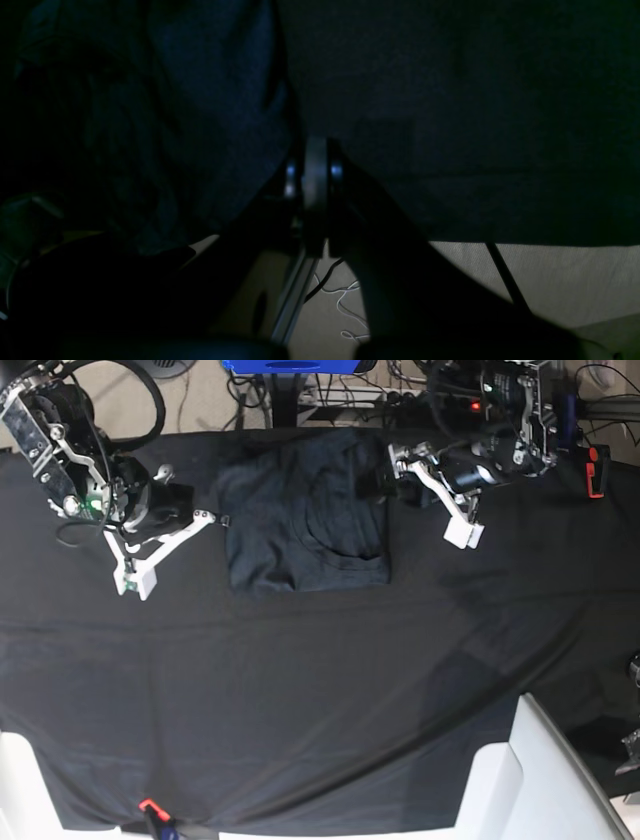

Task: Fold the T-shirt properly
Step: 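Move both grippers to opposite sides of the folded shirt, then press the left gripper onto the shirt's side and push it inward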

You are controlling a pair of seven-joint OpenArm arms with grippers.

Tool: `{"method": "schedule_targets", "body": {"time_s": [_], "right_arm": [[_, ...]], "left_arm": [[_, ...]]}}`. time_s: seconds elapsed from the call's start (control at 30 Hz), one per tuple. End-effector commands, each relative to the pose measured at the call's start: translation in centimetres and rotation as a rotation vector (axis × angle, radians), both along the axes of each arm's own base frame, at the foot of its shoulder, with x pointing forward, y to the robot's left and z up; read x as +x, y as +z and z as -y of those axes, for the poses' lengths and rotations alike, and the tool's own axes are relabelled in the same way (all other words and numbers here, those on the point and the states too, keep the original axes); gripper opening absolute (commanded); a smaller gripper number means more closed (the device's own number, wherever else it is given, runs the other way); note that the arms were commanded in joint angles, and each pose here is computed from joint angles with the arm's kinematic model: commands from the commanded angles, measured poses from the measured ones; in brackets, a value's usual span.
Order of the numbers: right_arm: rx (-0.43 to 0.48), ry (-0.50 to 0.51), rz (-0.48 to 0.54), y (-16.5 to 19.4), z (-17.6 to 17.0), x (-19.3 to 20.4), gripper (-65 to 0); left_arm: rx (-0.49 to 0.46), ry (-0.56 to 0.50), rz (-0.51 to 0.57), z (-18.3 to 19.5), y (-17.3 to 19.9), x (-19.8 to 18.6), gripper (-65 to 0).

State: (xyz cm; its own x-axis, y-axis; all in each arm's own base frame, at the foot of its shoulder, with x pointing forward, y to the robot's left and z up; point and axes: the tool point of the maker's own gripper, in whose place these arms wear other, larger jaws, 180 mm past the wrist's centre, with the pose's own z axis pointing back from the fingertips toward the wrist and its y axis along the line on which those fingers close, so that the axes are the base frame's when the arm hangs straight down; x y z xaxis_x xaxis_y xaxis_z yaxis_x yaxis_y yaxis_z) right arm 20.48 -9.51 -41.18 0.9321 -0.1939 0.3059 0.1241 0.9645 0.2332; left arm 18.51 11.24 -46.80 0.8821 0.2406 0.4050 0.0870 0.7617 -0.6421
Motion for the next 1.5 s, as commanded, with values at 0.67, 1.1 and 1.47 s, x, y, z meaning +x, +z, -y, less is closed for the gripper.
{"method": "schedule_targets", "body": {"time_s": [0.67,1.1,1.47], "right_arm": [[-0.022,-0.01,-0.018,-0.7,0.9,-0.5,-65.0],[-0.074,-0.045,-0.016,-2.4,2.5,-0.6,-65.0],[-0.07,-0.048,-0.013,-2.4,2.3,-0.5,-65.0]], "left_arm": [[-0.103,0.044,0.006,1.7,-2.5,-0.5,-23.0],[-0.13,0.104,-0.039,1.6,-4.3,-0.6,-46.7],[-0.124,0.104,-0.038,1.2,-4.3,-0.6,-65.0]]}}
